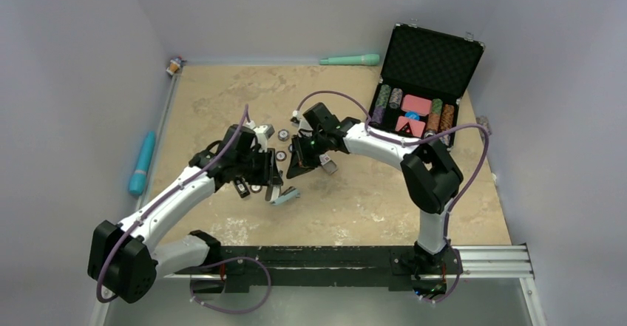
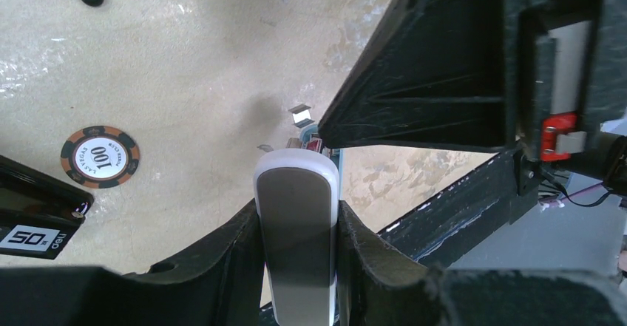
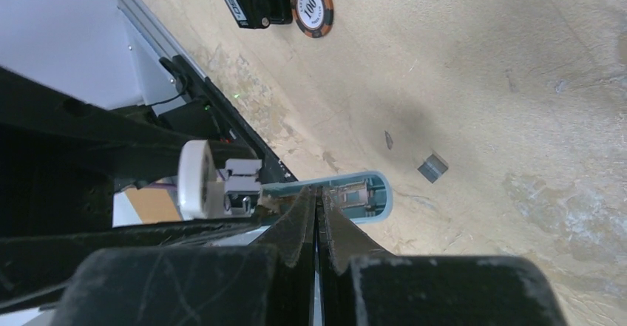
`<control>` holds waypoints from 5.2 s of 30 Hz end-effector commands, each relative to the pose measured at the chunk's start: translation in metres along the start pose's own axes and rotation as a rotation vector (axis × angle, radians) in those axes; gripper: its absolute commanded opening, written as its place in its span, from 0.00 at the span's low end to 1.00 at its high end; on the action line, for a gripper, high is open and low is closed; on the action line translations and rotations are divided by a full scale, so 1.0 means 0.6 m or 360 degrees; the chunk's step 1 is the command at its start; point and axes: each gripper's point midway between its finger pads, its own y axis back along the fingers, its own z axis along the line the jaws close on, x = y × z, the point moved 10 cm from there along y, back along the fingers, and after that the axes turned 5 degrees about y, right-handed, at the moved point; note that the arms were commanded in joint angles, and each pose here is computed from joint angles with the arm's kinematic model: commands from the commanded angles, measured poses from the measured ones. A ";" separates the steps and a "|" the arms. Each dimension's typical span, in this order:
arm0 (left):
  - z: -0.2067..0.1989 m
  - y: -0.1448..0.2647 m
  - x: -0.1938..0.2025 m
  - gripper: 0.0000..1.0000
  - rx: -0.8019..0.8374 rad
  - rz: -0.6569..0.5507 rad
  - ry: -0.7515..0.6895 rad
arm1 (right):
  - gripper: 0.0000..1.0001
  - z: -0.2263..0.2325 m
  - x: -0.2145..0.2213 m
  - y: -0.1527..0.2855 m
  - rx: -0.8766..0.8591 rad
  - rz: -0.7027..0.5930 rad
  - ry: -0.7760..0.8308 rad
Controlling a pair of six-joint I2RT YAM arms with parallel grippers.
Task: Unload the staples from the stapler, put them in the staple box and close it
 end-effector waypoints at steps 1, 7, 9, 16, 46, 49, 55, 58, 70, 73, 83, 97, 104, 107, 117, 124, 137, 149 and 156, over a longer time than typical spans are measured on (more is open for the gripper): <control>-0.027 0.028 -0.024 0.00 0.0083 -0.0132 -0.0030 | 0.00 0.010 -0.015 0.005 0.0025 -0.0024 0.0068; -0.030 0.034 -0.028 0.00 0.0067 -0.0158 -0.0029 | 0.00 0.006 -0.016 -0.001 0.0048 0.0015 0.0078; -0.032 0.037 -0.032 0.00 0.0067 -0.0177 -0.0030 | 0.00 0.000 -0.012 -0.006 0.0058 0.0048 0.0082; -0.032 0.039 -0.051 0.00 -0.0053 -0.0194 -0.0006 | 0.00 -0.014 0.030 -0.015 0.0098 0.0174 0.0126; -0.025 0.071 -0.079 0.00 -0.0255 -0.0300 -0.0099 | 0.55 -0.038 0.047 0.098 0.0357 -0.0150 0.0109; -0.029 0.087 -0.080 0.00 -0.0222 -0.0358 -0.0095 | 0.78 -0.026 0.025 0.168 0.0348 -0.0390 0.0141; -0.044 0.105 -0.089 0.00 -0.0099 -0.0425 -0.0077 | 0.82 0.029 0.008 0.223 0.0192 -0.0563 0.0264; -0.056 0.120 -0.095 0.00 0.0025 -0.0445 -0.0034 | 0.82 0.054 0.007 0.240 0.0040 -0.0682 0.0294; -0.160 0.231 -0.130 0.00 0.1048 -0.0611 -0.0027 | 0.79 0.164 0.018 0.329 -0.0676 -0.1151 0.0554; -0.183 0.260 -0.138 0.00 0.1213 -0.0627 -0.0041 | 0.78 0.180 0.018 0.344 -0.0777 -0.1219 0.0584; -0.228 0.311 -0.175 0.00 0.1489 -0.0797 0.0020 | 0.67 0.208 0.017 0.366 -0.0926 -0.1245 0.0684; -0.234 0.312 -0.190 0.00 0.1581 -0.0886 0.0031 | 0.56 0.279 0.006 0.355 -0.1077 -0.1227 0.0753; -0.231 0.320 -0.176 0.00 0.1563 -0.0894 0.0003 | 0.25 0.295 0.001 0.354 -0.1100 -0.1241 0.0749; -0.232 0.325 -0.172 0.00 0.1565 -0.0899 -0.0016 | 0.18 0.297 0.003 0.349 -0.1104 -0.1234 0.0733; -0.222 0.326 -0.163 0.95 0.1369 -0.0890 -0.0020 | 0.00 0.304 0.019 0.342 -0.1079 -0.1238 0.0666; -0.187 0.319 -0.128 1.00 0.1017 -0.0898 -0.0013 | 0.00 0.293 0.031 0.352 -0.0943 -0.1289 0.0571; -0.041 0.272 -0.008 1.00 -0.0107 -0.0753 0.0141 | 0.00 0.204 -0.001 0.335 -0.0177 -0.1292 0.0207; 0.039 0.217 0.069 1.00 -0.0477 -0.0639 0.0281 | 0.00 0.064 -0.075 0.271 0.0602 -0.1080 -0.0049; 0.043 0.212 0.071 1.00 -0.0494 -0.0653 0.0316 | 0.00 -0.035 -0.095 0.203 0.0993 -0.0886 -0.0085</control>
